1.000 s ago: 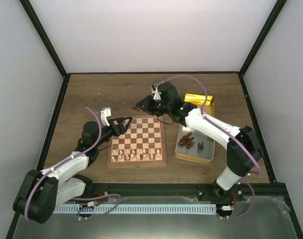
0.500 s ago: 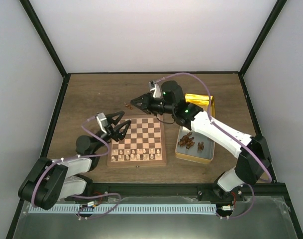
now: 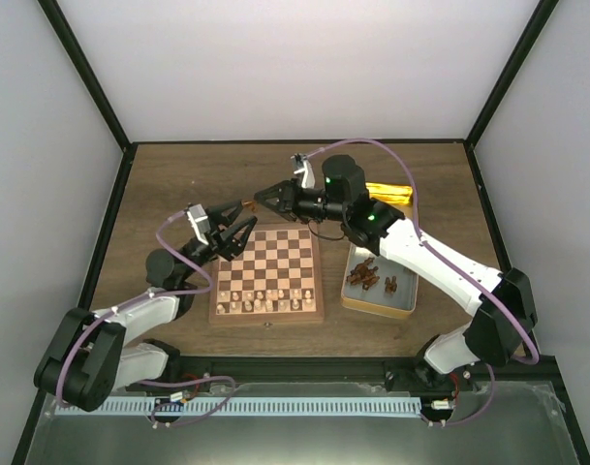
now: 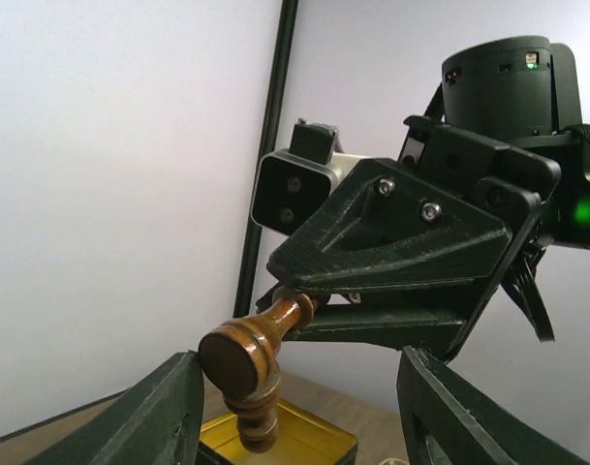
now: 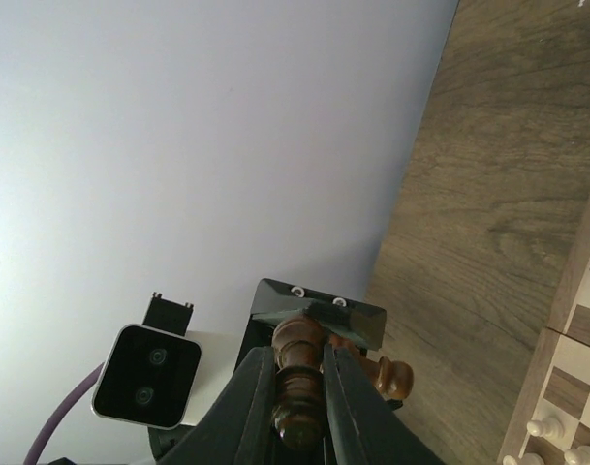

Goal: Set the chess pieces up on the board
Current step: Place the chess piece on the chessboard, then adjust the chess piece on the chessboard.

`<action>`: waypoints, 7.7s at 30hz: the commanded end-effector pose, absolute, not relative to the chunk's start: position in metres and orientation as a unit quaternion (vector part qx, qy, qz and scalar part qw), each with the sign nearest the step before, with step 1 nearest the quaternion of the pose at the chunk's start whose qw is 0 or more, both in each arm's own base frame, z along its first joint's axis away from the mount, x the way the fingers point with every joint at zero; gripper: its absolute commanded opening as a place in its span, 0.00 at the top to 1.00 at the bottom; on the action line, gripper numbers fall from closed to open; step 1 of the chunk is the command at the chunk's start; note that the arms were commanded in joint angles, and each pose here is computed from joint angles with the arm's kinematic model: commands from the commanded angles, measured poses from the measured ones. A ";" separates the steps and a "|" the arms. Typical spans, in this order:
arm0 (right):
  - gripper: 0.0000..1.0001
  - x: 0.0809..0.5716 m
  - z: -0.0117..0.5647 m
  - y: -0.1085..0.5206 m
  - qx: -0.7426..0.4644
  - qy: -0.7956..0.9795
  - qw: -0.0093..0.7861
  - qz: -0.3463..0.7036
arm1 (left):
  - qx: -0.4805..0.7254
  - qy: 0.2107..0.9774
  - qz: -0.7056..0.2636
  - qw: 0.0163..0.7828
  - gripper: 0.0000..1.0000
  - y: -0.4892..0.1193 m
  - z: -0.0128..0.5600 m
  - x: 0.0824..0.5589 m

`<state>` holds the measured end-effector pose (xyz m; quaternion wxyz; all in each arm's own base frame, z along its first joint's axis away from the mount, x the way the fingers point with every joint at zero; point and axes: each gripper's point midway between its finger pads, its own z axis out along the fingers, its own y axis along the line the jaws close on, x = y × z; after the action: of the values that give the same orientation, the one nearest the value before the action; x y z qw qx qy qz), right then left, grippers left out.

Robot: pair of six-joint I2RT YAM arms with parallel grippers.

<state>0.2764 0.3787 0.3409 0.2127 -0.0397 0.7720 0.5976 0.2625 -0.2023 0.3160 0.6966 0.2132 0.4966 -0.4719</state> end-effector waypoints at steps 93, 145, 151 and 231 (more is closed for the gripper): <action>0.61 0.347 0.092 0.409 -0.204 0.947 0.218 0.121 | -0.035 0.837 -0.140 0.527 0.96 -0.096 0.254 0.322; 0.83 0.378 0.077 0.426 -0.202 0.942 0.252 0.095 | -0.038 0.844 -0.159 0.510 0.96 -0.102 0.240 0.324; 0.83 0.378 0.076 0.423 -0.201 0.944 0.247 0.085 | -0.039 0.845 -0.158 0.509 0.95 -0.102 0.239 0.324; 0.60 0.375 0.146 0.424 -0.181 0.929 0.285 0.150 | -0.032 0.846 -0.190 0.496 0.95 -0.114 0.233 0.325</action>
<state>0.3704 0.4248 0.1020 0.2472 -0.2036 0.9404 0.1148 0.3221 -0.1103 0.2226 0.4852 -0.0385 0.8556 -0.1760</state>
